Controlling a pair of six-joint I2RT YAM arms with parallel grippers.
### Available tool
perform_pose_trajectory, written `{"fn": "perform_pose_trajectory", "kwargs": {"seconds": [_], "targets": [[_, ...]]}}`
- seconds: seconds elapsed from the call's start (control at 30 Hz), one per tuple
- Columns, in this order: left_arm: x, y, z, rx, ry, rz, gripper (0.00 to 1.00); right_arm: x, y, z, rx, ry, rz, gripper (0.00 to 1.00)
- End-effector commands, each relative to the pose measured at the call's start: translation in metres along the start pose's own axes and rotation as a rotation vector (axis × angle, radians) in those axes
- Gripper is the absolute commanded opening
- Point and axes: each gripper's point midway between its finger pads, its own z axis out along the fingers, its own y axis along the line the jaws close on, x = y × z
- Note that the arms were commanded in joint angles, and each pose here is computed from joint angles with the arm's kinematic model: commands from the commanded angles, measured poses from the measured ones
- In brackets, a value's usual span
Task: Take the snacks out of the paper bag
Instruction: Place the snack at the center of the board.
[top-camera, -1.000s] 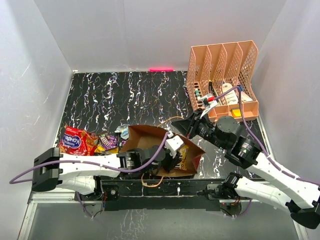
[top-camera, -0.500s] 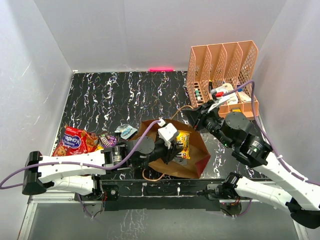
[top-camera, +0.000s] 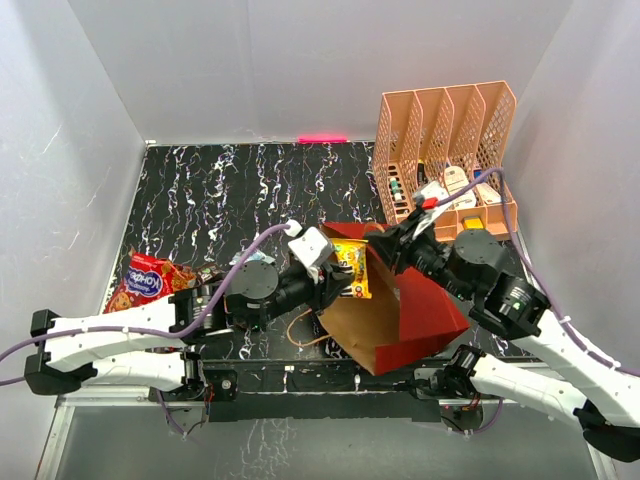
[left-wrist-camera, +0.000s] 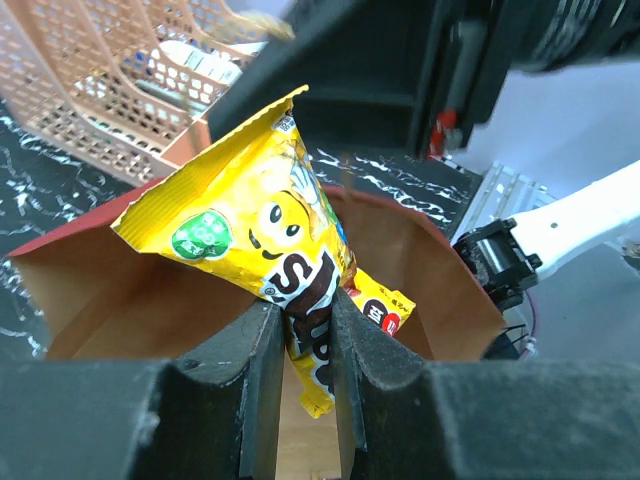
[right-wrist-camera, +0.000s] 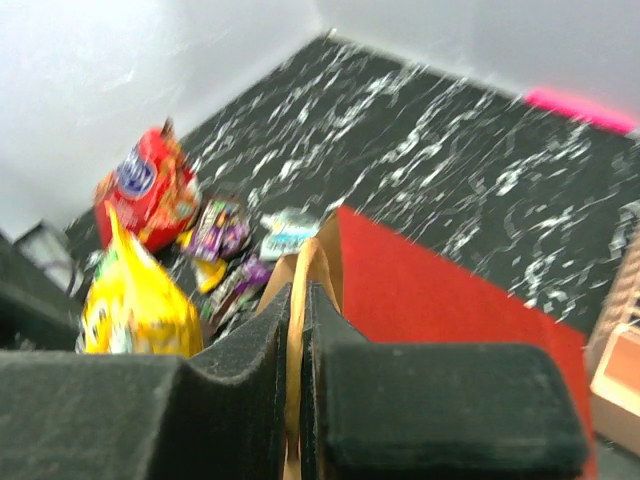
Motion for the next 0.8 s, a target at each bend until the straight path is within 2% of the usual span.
{"fn": "perform_pose_trajectory", "kwargs": {"seconds": [0.0, 0.17, 0.3, 0.53, 0.77], "targets": [[-0.012, 0.021, -0.025, -0.087, -0.025, -0.025, 0.00, 0.035, 0.037, 0.001, -0.219, 0.075, 0.051, 0.07], [-0.008, 0.052, -0.051, -0.219, -0.018, -0.055, 0.00, 0.052, 0.067, -0.013, -0.408, 0.106, 0.116, 0.07], [-0.006, 0.074, -0.069, -0.333, 0.006, -0.052, 0.00, 0.058, 0.077, -0.029, -0.473, 0.134, 0.145, 0.07], [0.005, 0.103, -0.083, -0.494, 0.051, -0.017, 0.00, 0.060, 0.046, -0.049, -0.299, 0.118, 0.180, 0.07], [0.029, 0.121, -0.081, -0.602, 0.158, 0.022, 0.00, 0.062, 0.005, -0.066, -0.061, 0.072, 0.251, 0.07]]}}
